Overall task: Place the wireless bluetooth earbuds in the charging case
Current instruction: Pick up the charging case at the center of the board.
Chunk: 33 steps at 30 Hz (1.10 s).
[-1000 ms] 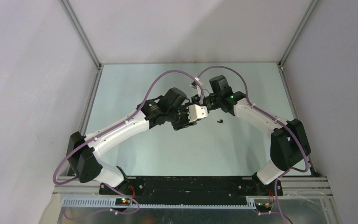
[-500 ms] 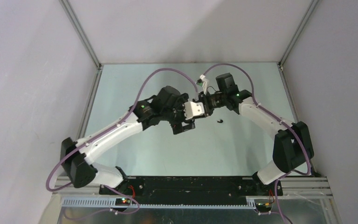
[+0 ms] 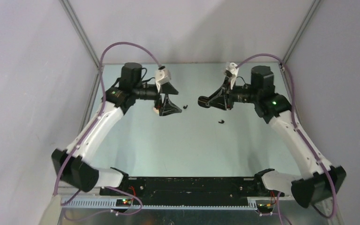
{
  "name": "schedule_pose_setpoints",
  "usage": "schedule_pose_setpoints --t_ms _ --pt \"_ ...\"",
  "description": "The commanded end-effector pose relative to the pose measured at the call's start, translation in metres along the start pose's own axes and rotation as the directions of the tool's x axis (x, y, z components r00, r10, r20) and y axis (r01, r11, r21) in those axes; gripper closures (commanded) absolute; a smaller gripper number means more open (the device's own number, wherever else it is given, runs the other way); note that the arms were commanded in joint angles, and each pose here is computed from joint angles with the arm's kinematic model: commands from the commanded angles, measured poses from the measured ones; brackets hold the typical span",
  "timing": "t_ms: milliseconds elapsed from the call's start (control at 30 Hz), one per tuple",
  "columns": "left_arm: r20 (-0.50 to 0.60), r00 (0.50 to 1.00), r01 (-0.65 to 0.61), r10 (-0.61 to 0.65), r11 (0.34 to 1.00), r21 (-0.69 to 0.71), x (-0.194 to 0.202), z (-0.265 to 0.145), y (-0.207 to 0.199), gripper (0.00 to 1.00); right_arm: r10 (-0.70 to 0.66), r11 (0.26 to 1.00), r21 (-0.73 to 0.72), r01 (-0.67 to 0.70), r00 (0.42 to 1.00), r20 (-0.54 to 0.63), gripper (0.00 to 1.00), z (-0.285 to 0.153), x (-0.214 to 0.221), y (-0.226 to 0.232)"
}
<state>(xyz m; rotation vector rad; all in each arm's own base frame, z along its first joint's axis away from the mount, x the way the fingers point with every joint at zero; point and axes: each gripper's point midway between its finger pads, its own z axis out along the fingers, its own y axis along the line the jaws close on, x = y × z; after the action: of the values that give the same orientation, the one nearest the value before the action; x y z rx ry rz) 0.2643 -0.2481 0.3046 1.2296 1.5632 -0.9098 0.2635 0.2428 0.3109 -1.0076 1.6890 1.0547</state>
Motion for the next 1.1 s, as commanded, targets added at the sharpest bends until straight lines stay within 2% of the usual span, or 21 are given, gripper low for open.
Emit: schedule_pose_setpoints --t_ms 0,67,200,333,400,467,500,567,667,733,767,833,867,967,1033,1067 --pt "0.135 0.977 0.087 -0.164 0.889 0.45 -0.041 0.013 -0.048 0.01 -0.294 0.956 0.038 0.292 0.944 0.151 0.87 -0.032 -0.062 0.034" --pt "0.122 0.972 0.113 -0.201 0.855 0.506 -0.042 0.022 -0.056 0.01 -0.305 0.952 0.04 0.303 0.938 0.166 0.86 -0.037 -0.066 0.042" --pt "0.112 0.978 0.07 -0.173 0.791 0.607 -0.036 0.031 -0.099 0.01 -0.267 0.963 0.013 0.27 0.942 0.204 0.87 -0.038 -0.066 0.052" --pt "0.104 0.982 0.055 -0.158 0.762 0.645 -0.04 0.036 -0.123 0.01 -0.199 0.975 -0.045 0.217 0.947 0.25 0.87 -0.038 -0.069 0.065" --pt "0.086 0.982 0.08 -0.171 0.777 0.625 -0.046 0.041 -0.122 0.01 -0.159 0.979 -0.081 0.187 0.95 0.268 0.87 -0.037 -0.072 0.07" --pt "0.082 0.974 0.134 -0.209 0.833 0.537 -0.054 0.051 -0.107 0.01 -0.143 0.979 -0.097 0.177 0.948 0.285 0.87 -0.038 -0.077 0.072" --pt "0.09 0.968 0.177 -0.233 0.894 0.411 -0.056 0.061 -0.085 0.01 -0.15 0.979 -0.089 0.184 0.942 0.301 0.87 -0.041 -0.082 0.07" --pt "0.118 0.957 0.229 -0.267 0.937 0.262 -0.059 0.065 -0.055 0.01 -0.13 0.984 -0.072 0.161 0.939 0.318 0.87 -0.049 -0.088 0.064" --pt "0.178 0.952 0.246 -0.248 0.969 0.033 -0.061 0.048 -0.008 0.01 -0.15 0.985 -0.023 0.168 0.927 0.345 0.87 -0.061 -0.096 0.057" --pt "0.19 0.956 0.26 -0.223 0.944 -0.204 -0.053 0.031 0.035 0.01 -0.163 0.985 0.011 0.17 0.921 0.353 0.86 -0.07 -0.099 0.053" --pt "0.207 0.958 0.265 -0.196 0.883 -0.388 -0.053 0.015 0.067 0.01 -0.172 0.984 0.029 0.174 0.918 0.358 0.86 -0.075 -0.101 0.051" --pt "0.217 0.967 0.238 -0.137 0.792 -0.562 -0.057 -0.014 0.096 0.01 -0.176 0.984 0.047 0.171 0.914 0.366 0.85 -0.081 -0.103 0.05" --pt "0.253 0.96 0.25 -0.119 0.767 -0.591 -0.065 -0.031 0.106 0.01 -0.175 0.985 0.053 0.167 0.913 0.368 0.85 -0.083 -0.104 0.049" --pt "0.387 0.907 0.36 -0.168 0.786 -0.502 -0.087 -0.05 0.109 0.01 -0.172 0.985 0.064 0.16 0.912 0.373 0.84 -0.086 -0.106 0.048" --pt "0.516 0.811 0.5 -0.277 0.785 -0.365 -0.101 -0.06 0.113 0.01 -0.175 0.985 0.072 0.159 0.912 0.372 0.83 -0.088 -0.107 0.046" --pt "0.544 0.796 0.483 -0.265 0.819 -0.309 -0.112 -0.067 0.114 0.01 -0.18 0.984 0.081 0.161 0.91 0.373 0.83 -0.089 -0.109 0.045"
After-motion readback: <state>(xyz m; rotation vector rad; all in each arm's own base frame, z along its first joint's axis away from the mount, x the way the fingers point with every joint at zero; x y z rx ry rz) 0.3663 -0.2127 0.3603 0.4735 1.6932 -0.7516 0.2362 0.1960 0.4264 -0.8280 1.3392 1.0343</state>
